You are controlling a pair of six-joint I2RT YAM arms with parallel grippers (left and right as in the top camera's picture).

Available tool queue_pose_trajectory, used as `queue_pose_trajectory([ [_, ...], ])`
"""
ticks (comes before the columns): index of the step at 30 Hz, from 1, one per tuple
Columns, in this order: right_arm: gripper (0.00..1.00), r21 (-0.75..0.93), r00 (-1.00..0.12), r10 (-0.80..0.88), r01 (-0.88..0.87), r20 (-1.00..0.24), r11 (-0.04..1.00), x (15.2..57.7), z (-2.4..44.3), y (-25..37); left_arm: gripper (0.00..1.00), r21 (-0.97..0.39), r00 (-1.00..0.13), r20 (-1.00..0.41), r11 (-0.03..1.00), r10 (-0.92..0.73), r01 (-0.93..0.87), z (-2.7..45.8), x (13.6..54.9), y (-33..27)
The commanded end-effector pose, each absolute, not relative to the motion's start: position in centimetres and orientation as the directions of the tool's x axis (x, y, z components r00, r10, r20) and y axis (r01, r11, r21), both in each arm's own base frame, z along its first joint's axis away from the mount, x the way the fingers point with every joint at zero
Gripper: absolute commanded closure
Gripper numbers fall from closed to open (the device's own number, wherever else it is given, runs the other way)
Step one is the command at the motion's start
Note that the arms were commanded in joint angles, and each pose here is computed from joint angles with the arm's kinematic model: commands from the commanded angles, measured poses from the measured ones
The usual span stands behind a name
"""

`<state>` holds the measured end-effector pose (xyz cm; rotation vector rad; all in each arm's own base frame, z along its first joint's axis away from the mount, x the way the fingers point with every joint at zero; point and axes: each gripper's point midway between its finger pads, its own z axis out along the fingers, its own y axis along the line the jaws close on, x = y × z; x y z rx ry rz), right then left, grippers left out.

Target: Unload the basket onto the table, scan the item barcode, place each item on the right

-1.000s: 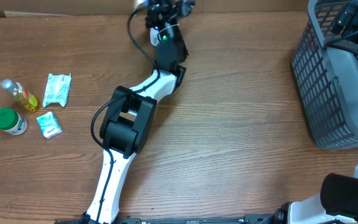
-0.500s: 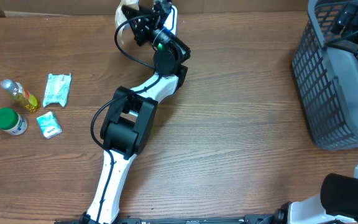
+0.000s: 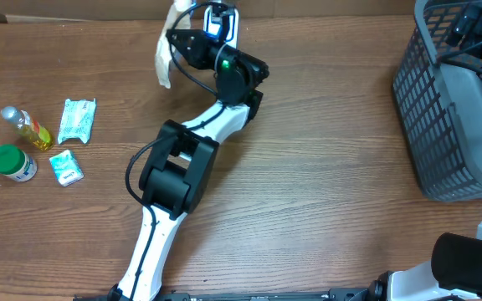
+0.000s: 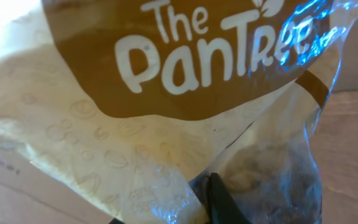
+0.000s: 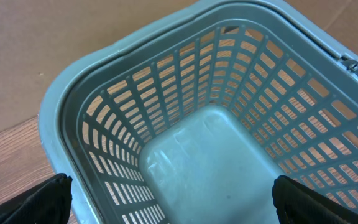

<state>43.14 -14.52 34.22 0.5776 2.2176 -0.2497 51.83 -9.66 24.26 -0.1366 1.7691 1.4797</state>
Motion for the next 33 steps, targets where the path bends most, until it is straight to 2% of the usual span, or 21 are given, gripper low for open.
queue_pose_trajectory([
  [1,0.00,0.017,-0.539,0.319,0.492,-0.780,0.871,43.0,35.5,-14.7,0.95,0.757,-0.646,-0.653,0.333,0.394,-0.562,27.7,50.5,-10.1],
  [8,0.00,0.017,-0.539,0.319,0.492,-0.780,0.871,43.0,35.5,-14.7,0.95,0.736,-0.618,-0.677,0.359,0.399,-0.574,30.6,48.6,-10.3],
  [12,0.00,0.016,-0.539,0.319,0.492,-0.780,0.871,43.0,35.4,-14.7,0.90,0.735,-0.611,-0.678,0.369,0.408,-0.570,32.8,45.8,-9.3],
  [17,0.00,0.016,-0.539,0.319,0.492,-0.780,0.871,43.0,35.4,-14.7,0.86,0.661,-0.547,-0.750,0.412,0.371,-0.627,35.2,41.4,-6.7],
  [21,0.00,0.016,-0.539,0.319,0.492,-0.780,0.871,43.0,35.4,-14.7,0.77,0.575,-0.475,-0.818,0.451,0.324,-0.682,34.1,38.2,-4.6],
  [25,0.00,0.016,-0.539,0.319,0.491,-0.780,0.871,43.0,35.4,-14.7,0.71,0.565,-0.467,-0.825,0.456,0.318,-0.687,29.9,35.6,-2.9],
  [26,0.00,0.017,-0.539,0.319,0.492,-0.780,0.871,43.0,35.5,-14.7,0.72,0.555,-0.459,-0.832,0.460,0.312,-0.693,28.8,35.1,-2.6],
  [30,0.00,0.016,-0.539,0.319,0.491,-0.780,0.871,43.0,35.4,-14.7,0.94,0.484,-0.400,-0.875,0.484,0.272,-0.729,24.3,33.6,-1.5],
  [33,0.00,0.017,-0.539,0.319,0.492,-0.780,0.871,43.0,35.5,-14.7,0.96,0.461,-0.381,-0.887,0.491,0.259,-0.739,22.7,32.8,-1.0],
])
